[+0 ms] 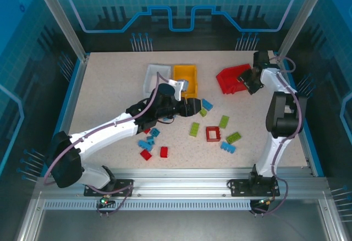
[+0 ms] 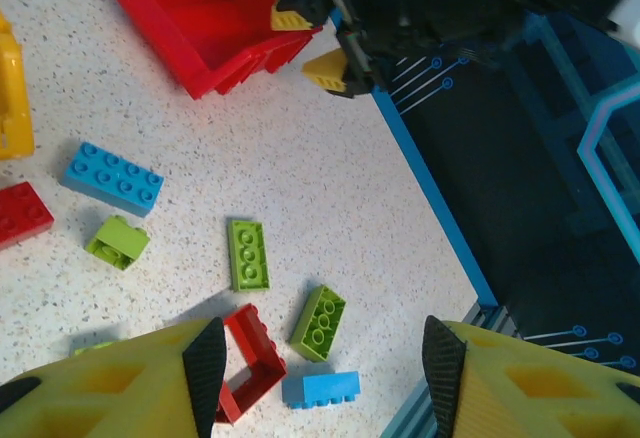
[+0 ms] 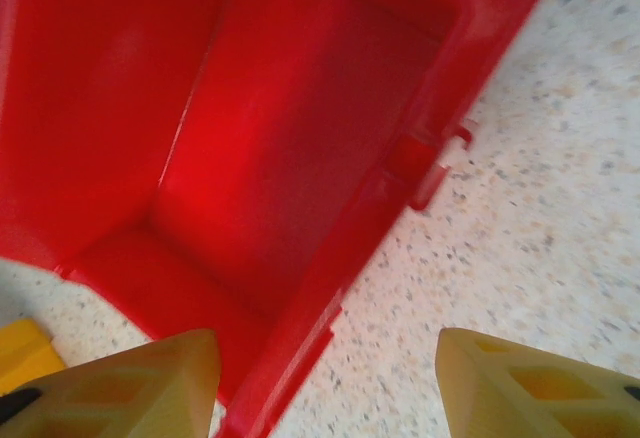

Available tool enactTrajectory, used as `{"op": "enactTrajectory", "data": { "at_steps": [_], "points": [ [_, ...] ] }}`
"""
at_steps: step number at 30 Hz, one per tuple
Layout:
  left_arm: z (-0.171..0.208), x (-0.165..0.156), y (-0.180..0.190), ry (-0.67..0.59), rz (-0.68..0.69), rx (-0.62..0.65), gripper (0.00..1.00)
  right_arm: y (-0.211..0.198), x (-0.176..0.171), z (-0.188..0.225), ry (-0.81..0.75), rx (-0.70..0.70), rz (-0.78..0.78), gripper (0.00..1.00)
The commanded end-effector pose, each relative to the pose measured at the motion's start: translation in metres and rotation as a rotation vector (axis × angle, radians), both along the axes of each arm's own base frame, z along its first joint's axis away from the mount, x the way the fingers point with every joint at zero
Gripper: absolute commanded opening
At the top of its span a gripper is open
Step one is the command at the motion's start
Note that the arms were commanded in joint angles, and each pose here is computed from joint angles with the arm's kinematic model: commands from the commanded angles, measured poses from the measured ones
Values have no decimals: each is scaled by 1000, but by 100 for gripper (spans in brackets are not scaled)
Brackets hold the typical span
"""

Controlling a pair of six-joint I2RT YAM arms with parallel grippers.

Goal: Sort the legos into containers by color

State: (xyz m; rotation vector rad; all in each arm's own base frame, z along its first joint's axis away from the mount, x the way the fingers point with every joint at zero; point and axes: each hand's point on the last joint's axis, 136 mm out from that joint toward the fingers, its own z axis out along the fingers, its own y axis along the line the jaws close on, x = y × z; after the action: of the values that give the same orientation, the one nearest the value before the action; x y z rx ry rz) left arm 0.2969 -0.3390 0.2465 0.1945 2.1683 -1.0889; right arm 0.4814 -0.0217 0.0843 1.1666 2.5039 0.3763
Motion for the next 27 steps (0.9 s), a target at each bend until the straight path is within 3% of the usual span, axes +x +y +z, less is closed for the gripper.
{"op": "enactTrajectory", "data": {
  "at_steps": [1,4,7,12,17,23,27],
  "points": [
    [8,-1,6,-50,26,-6,59,3,18,-1,-11,47,-12,57],
    [6,-4,9,-48,27,6,59,1,19,-14,37,38,-5,49],
    [10,-4,13,-67,34,25,59,2,15,-14,58,-25,37,31],
    [15,-5,23,-100,48,63,58,22,15,-6,92,-163,231,11],
    [19,-7,34,-119,67,95,59,52,9,2,92,-245,383,7],
    [15,-9,48,-118,97,115,59,95,-3,1,80,-224,547,5],
    [16,-12,54,-119,105,117,59,101,-27,0,85,-215,595,4]
  ]
}}
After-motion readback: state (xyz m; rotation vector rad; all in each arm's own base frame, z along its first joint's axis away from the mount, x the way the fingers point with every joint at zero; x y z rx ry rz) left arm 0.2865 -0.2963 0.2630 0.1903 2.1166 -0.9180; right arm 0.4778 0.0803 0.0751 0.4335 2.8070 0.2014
